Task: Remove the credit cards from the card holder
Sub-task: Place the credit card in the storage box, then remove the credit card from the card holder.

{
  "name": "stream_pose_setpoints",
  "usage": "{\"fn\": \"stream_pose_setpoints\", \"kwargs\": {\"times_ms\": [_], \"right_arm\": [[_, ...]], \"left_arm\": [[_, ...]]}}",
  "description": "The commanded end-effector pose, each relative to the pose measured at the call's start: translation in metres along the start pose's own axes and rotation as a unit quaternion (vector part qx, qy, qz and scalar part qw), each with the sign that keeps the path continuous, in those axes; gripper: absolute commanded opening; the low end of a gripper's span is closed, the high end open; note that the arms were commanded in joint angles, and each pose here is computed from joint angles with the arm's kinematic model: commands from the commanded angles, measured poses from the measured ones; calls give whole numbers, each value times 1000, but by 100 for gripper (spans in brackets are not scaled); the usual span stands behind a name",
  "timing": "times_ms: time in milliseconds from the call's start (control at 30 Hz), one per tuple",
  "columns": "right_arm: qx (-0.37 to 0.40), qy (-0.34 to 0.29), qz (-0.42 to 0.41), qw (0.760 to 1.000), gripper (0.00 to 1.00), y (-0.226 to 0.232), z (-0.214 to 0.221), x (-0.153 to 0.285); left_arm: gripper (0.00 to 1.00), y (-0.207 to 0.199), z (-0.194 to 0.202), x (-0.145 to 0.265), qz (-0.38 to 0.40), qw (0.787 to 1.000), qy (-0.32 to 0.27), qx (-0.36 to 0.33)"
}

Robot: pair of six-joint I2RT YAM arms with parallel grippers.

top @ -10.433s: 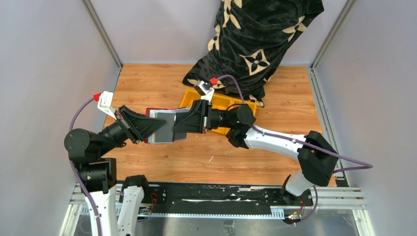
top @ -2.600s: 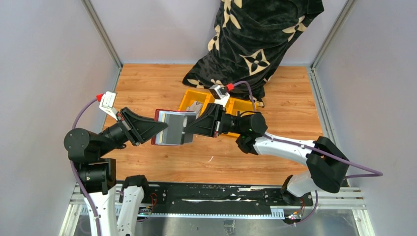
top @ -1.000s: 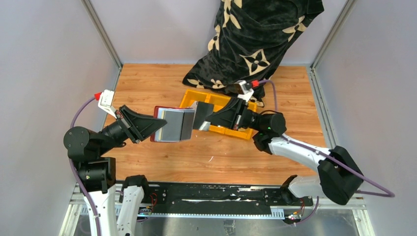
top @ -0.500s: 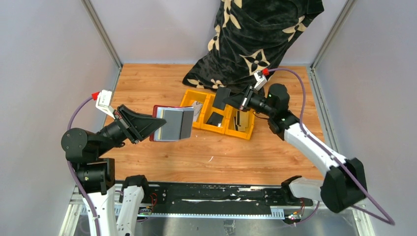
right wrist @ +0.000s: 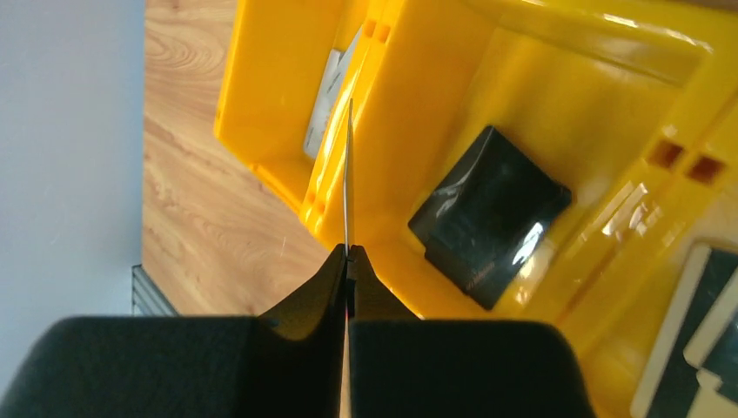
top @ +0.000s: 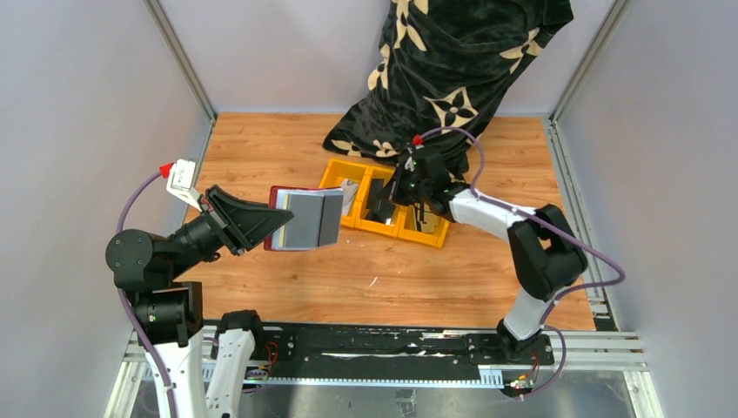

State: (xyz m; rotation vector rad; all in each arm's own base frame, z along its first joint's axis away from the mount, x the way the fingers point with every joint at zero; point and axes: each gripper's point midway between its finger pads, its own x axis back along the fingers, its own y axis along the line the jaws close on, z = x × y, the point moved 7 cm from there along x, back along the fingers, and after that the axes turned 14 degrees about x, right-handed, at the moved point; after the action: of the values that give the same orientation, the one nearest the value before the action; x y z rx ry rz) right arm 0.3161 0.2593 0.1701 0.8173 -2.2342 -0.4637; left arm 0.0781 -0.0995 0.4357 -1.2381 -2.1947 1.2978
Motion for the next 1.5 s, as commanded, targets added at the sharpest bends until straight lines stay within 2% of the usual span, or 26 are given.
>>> {"fn": "stream_pose_setpoints", "kwargs": {"times_ms": [0,300,367,400,467,633,733,800,867,933,967,1033,1100,1167,1233,1367,1467], "right_arm": [[23,14,49,998,0,-4,4,-29],[21,40,77,996,2,-17,19,-45],[27,46,86,995,14,-17,19,-42],[33,50,93,994,27,-17,18,-39],[45,50,107,992,37,-15,15,-32],[63,22,122,990,53,-2,4,-8],[79,-13,99,992,62,23,-15,10],[104,-32,82,991,64,47,-28,26],[128,-58,52,989,66,73,-42,46],[150,-94,-19,984,71,100,-55,68],[170,-123,-83,974,76,118,-62,84],[196,-165,-147,955,81,136,-68,107],[240,-222,-223,918,87,158,-76,142],[290,-246,-280,881,92,172,-77,170],[337,-246,-330,847,95,187,-78,192],[386,-200,-451,779,95,214,-75,220],[398,-178,-491,754,95,227,-75,226]], "left_arm": [[0,-13,-3,1,16,1000,-9,-18],[0,-13,-2,1,16,1000,-4,-20],[0,-13,-1,1,16,1000,-3,-19],[0,-12,-1,1,16,1000,-3,-19],[0,-12,-1,1,16,1000,-3,-19],[0,-13,-1,1,17,1000,-2,-18],[0,-14,-2,1,17,1000,-3,-19],[0,-14,-2,1,17,1000,-1,-19],[0,-15,-2,1,17,1000,0,-18],[0,-16,-1,1,19,1000,0,-20],[0,-17,-2,1,20,1000,-1,-19],[0,-17,-1,2,20,1000,1,-19],[0,-15,0,2,21,1000,4,-17],[0,-16,2,2,22,1000,9,-17],[0,-17,3,3,25,999,16,-18],[0,-17,7,5,31,998,36,-34],[0,-12,13,8,27,997,54,-52]]}}
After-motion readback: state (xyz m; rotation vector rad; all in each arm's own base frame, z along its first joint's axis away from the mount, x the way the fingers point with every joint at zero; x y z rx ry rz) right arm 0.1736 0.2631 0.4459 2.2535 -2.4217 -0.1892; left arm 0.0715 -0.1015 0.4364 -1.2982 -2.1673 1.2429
